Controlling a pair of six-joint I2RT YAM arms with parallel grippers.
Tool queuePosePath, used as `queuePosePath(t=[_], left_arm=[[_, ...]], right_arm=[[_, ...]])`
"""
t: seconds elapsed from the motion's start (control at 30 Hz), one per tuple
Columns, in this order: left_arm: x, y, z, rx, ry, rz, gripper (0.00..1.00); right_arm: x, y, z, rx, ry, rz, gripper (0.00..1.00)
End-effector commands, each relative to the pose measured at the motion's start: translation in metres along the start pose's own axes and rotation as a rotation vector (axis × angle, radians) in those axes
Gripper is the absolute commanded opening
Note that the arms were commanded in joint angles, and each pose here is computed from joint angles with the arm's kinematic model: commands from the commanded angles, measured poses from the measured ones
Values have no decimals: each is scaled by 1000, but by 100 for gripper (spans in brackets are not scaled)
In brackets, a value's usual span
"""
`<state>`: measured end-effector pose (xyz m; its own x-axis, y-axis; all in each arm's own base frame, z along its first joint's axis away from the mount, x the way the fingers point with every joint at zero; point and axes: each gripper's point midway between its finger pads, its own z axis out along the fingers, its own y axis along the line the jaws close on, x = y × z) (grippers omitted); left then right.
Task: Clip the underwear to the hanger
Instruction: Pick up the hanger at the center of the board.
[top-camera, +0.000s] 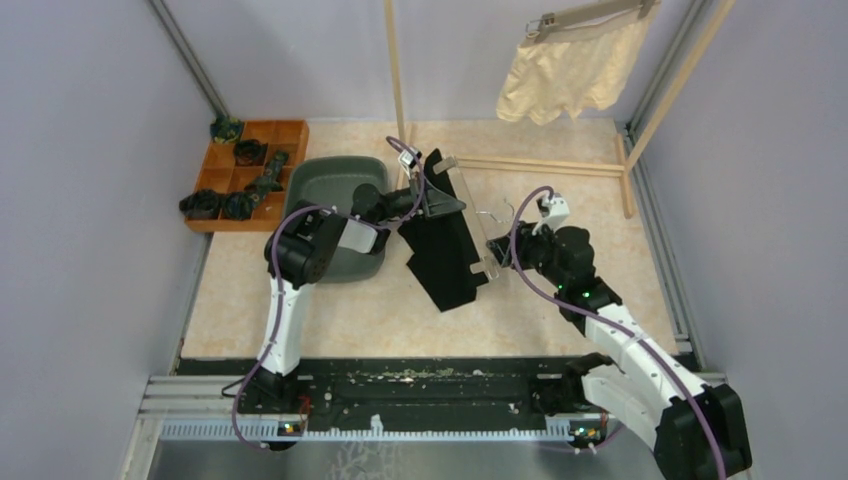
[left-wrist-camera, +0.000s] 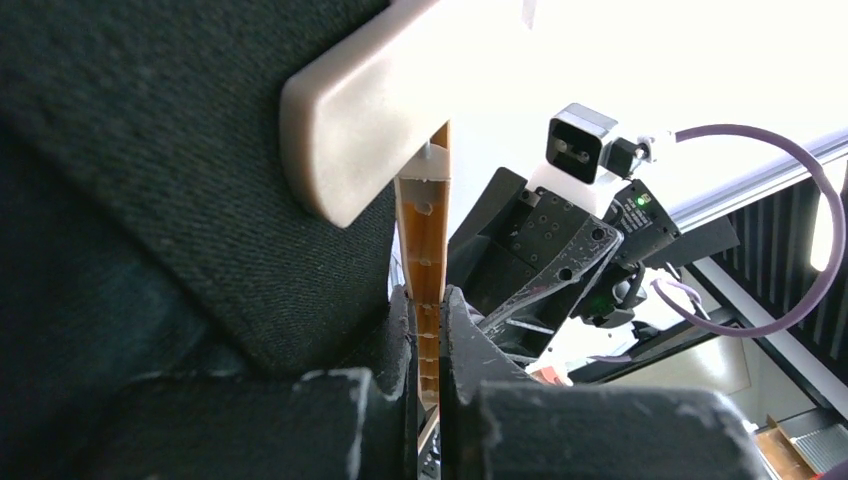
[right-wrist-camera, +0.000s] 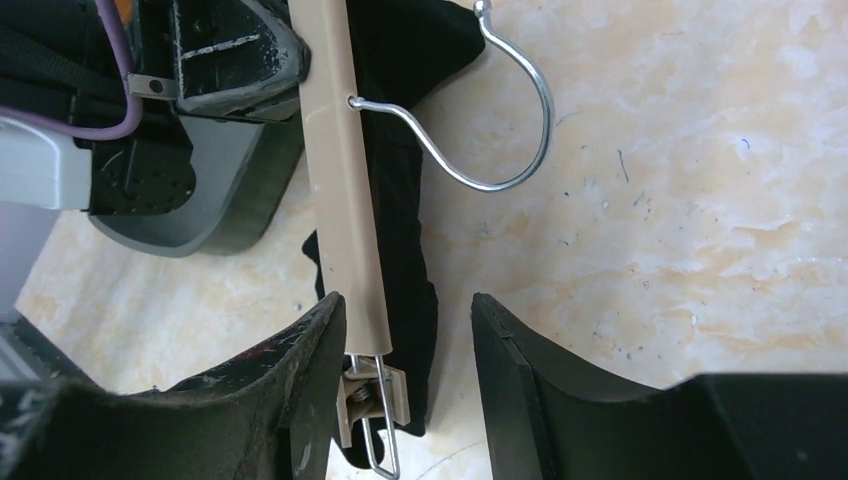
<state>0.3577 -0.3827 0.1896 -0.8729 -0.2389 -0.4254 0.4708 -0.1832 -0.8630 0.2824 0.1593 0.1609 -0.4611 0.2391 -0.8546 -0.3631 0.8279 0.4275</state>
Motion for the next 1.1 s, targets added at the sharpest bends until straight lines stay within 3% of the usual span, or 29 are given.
queuePosePath(t=[0.0, 0.57, 0.83, 1.07], left_arm=[[-12, -70, 0, 217, 7, 238, 0], [-15, -90, 5, 254, 31, 250, 0], [-10, -94, 8, 262, 46, 244, 0], [-9, -94, 13, 274, 47, 242, 0]], right_arm=[[-27, 20, -4, -115, -92, 11, 48], [-22, 32, 5, -209, -82, 32, 46], [-21, 37, 8, -243, -79, 44, 33], [-20, 42, 8, -282, -81, 54, 32]])
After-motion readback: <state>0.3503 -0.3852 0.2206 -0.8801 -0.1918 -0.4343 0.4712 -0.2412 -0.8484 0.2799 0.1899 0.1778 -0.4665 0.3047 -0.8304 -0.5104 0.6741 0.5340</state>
